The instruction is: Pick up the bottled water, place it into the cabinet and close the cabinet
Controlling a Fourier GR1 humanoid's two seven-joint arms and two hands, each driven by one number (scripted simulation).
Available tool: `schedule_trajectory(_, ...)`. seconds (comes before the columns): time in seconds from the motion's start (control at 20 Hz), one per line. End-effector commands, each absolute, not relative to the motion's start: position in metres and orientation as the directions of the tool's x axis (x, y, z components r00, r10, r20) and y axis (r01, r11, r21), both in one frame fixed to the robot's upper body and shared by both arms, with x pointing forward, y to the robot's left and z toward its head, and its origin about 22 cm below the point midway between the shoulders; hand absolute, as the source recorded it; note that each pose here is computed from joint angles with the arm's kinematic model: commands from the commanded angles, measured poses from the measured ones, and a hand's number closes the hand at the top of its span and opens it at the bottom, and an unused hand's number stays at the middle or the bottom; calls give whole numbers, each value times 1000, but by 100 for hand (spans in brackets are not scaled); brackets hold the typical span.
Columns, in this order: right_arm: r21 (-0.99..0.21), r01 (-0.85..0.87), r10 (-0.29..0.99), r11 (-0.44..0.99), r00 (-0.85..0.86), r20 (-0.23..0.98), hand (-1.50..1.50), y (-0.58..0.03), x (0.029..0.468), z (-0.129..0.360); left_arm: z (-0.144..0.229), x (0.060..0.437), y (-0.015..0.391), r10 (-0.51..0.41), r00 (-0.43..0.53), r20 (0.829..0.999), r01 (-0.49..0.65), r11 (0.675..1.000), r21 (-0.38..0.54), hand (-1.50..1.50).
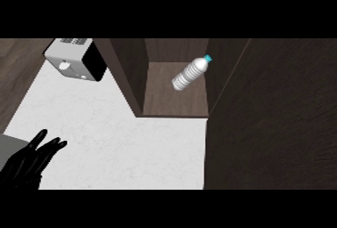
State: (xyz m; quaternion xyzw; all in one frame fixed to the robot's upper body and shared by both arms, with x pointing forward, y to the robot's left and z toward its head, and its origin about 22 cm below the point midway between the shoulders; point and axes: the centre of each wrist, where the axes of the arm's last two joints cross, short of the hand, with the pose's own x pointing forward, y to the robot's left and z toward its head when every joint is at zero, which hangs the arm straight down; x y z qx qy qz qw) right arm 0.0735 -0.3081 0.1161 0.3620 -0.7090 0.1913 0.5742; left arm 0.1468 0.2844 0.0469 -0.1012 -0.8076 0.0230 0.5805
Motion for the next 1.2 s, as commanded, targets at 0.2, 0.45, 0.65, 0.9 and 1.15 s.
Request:
schedule_trajectory(0.2, -156, -826, -124, 542, -262, 957, 150, -265, 69, 179, 58, 136, 311, 196, -290, 937, 131, 978, -164, -150)
schedule_trajectory(0.45, -207, -859, -86, 468, -278, 957, 150, -258, 82, 180, 61, 129, 326, 197, -269, 943, 124, 978, -169, -150)
schedule_trajectory(0.65, -203, -867, -83, 455, -269, 960, 150, -250, 91, 179, 64, 127, 332, 195, -273, 942, 121, 978, -167, -150)
schedule_trajectory(0.9, -144, -878, -117, 456, -220, 968, 150, -236, 103, 173, 71, 127, 344, 183, -279, 943, 120, 981, -154, -150)
schedule_trajectory(1.15, -96, -880, -151, 465, -185, 971, 150, -219, 115, 170, 70, 119, 357, 163, -254, 953, 111, 984, -139, -150)
